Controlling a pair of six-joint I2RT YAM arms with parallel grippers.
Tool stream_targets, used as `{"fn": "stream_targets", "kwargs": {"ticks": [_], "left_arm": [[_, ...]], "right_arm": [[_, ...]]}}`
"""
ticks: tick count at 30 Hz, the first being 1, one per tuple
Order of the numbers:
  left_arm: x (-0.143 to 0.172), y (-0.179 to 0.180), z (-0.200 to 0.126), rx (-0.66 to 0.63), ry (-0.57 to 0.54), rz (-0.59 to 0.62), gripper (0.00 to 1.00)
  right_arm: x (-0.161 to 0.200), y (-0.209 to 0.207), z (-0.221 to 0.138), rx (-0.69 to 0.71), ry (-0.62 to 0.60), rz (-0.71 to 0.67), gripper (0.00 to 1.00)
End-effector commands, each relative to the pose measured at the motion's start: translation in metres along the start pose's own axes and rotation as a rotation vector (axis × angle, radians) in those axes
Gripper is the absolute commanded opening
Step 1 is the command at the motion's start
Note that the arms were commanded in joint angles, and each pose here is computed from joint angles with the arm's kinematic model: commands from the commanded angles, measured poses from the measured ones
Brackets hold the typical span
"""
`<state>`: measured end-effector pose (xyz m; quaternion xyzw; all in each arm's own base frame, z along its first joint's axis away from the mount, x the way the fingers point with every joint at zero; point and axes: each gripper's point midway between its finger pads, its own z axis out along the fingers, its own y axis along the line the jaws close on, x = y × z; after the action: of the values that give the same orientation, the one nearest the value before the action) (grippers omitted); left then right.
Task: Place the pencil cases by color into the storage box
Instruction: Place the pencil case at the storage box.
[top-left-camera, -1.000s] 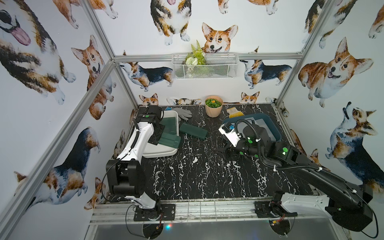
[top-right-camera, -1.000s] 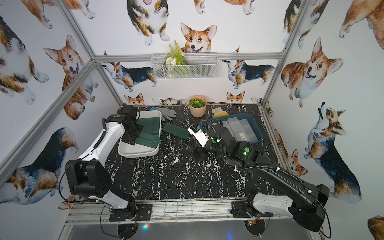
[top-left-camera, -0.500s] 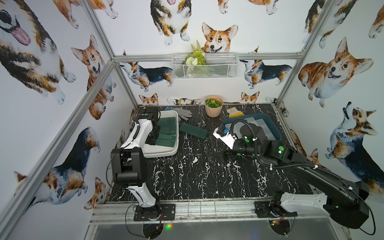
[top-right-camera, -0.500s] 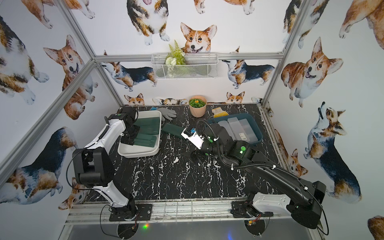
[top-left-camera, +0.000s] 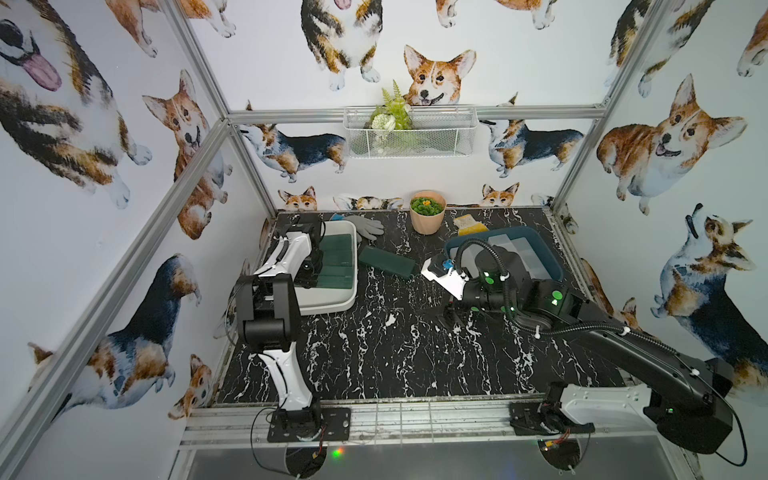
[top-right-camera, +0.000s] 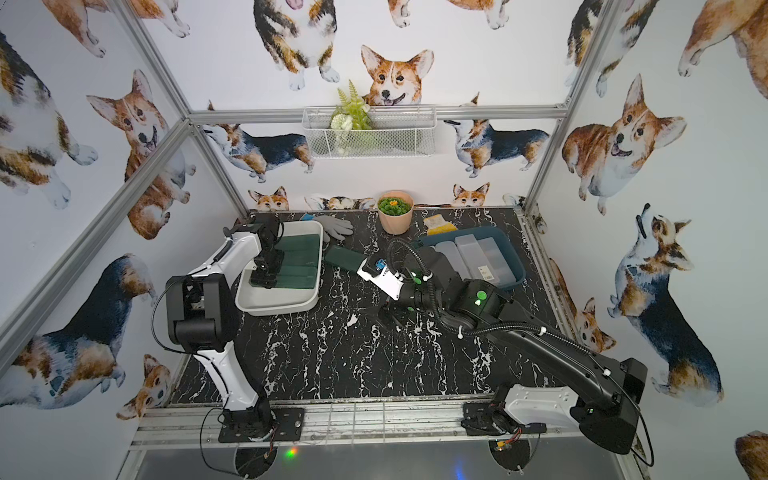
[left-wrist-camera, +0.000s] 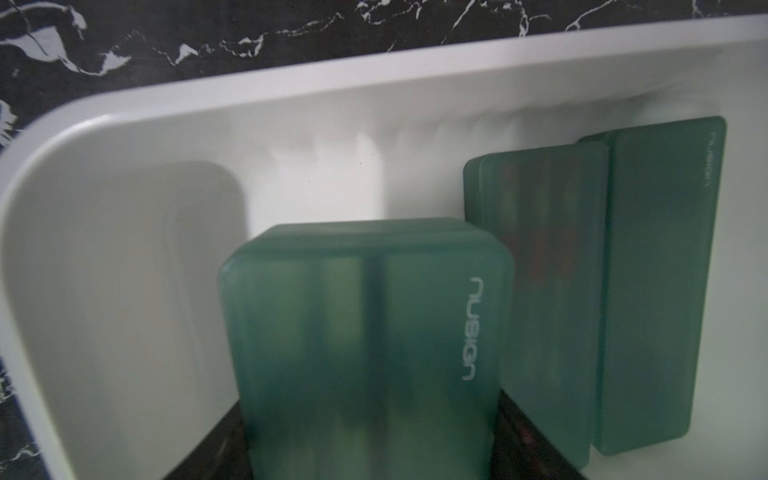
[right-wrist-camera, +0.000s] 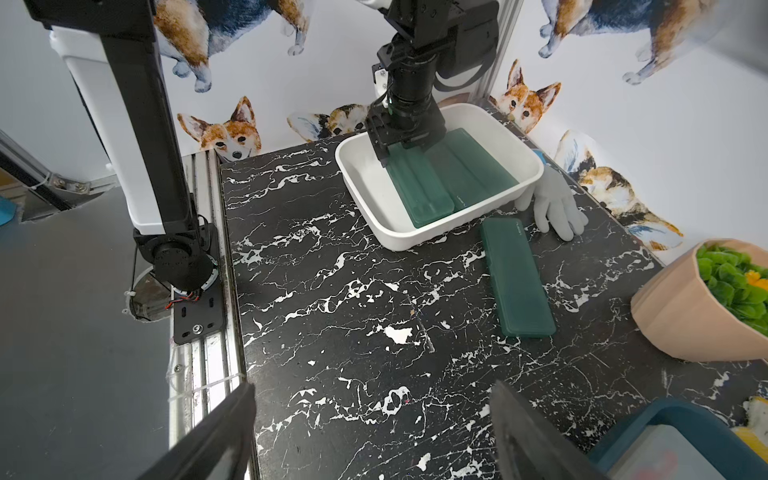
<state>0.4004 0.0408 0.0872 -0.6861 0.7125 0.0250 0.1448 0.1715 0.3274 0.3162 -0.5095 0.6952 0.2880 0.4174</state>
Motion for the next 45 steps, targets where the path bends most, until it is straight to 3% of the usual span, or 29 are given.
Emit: {"fn": "stream_targets", "kwargs": {"ticks": [1,12,25,45], "left_arm": [[0.0,-0.005,0.007,-0.003,-0.003,-0.053,0.66],[0.012,-0.014,0.034,-0.028,0.033,-0.094,0.66],[0.018,-0.025,0.049,-0.037,0.049,-0.09,0.66],[0.026,-0.031,0.061,-0.046,0.083,-0.16,0.7]], "right_arm": [[-0.006,0.003,0.0,-0.017,-0.013,-0.051,0.89],[-0.005,0.003,0.017,-0.056,0.017,-0.086,0.89],[-0.007,-0.03,0.056,-0.112,0.002,0.135,0.89],[0.001,-0.038,0.066,-0.114,0.035,0.182,0.89]]}}
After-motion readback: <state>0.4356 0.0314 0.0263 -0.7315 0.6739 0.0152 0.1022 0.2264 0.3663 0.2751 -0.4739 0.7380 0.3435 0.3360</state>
